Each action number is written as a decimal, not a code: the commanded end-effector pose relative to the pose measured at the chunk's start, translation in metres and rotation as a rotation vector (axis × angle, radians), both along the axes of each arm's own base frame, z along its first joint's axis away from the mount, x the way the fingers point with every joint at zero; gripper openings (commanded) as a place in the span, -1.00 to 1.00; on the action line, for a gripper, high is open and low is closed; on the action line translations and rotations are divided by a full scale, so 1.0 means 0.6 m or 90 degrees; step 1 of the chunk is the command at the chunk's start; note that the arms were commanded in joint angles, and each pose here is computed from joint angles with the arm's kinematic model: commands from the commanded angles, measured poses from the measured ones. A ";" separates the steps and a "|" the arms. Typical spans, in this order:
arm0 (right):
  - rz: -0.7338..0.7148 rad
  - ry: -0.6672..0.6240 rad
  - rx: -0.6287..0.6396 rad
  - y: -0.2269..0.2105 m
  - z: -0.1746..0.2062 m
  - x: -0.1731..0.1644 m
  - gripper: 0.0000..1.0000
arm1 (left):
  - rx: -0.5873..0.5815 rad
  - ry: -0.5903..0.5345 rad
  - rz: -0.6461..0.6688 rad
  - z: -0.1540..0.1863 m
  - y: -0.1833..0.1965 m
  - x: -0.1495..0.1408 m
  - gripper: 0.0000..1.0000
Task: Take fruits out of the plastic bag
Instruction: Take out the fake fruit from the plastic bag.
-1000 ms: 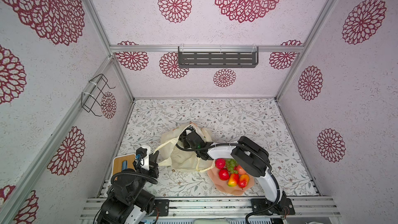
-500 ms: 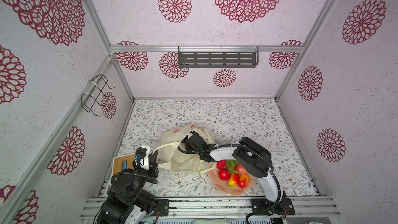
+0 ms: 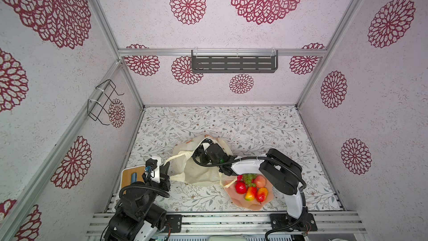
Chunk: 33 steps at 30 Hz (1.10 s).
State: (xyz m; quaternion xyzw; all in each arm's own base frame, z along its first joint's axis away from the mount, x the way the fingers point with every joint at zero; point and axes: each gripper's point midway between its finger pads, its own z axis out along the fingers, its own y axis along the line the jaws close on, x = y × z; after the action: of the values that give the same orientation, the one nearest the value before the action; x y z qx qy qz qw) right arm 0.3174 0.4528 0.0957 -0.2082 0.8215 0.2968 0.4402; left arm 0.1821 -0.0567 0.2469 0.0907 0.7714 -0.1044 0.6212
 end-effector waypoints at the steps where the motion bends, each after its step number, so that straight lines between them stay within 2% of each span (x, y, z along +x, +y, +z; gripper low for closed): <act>1: 0.012 -0.039 0.103 0.013 0.101 -0.002 -0.93 | 0.001 -0.017 0.009 0.007 0.004 0.003 -1.00; 13: 0.083 -0.064 0.203 0.029 0.194 -0.035 -0.94 | 0.003 -0.010 0.021 0.004 0.008 0.006 -1.00; 21: 0.121 -0.091 0.250 0.016 0.244 -0.068 -0.94 | -0.002 -0.007 0.062 0.002 0.026 0.009 -1.00; 26: 0.181 -0.113 0.296 0.015 0.280 -0.100 -0.94 | -0.003 -0.007 0.084 0.002 0.035 0.011 -1.00; 33: 0.271 -0.096 0.326 0.044 0.283 -0.130 -0.93 | -0.008 -0.010 0.114 0.006 0.049 0.011 -1.00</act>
State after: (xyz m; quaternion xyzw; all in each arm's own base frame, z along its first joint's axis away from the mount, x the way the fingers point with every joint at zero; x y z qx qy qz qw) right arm 0.2539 0.4690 0.2173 -0.2649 0.6873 0.5025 0.4527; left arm 0.1872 -0.0348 0.2474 0.0375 0.7744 -0.0638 0.6284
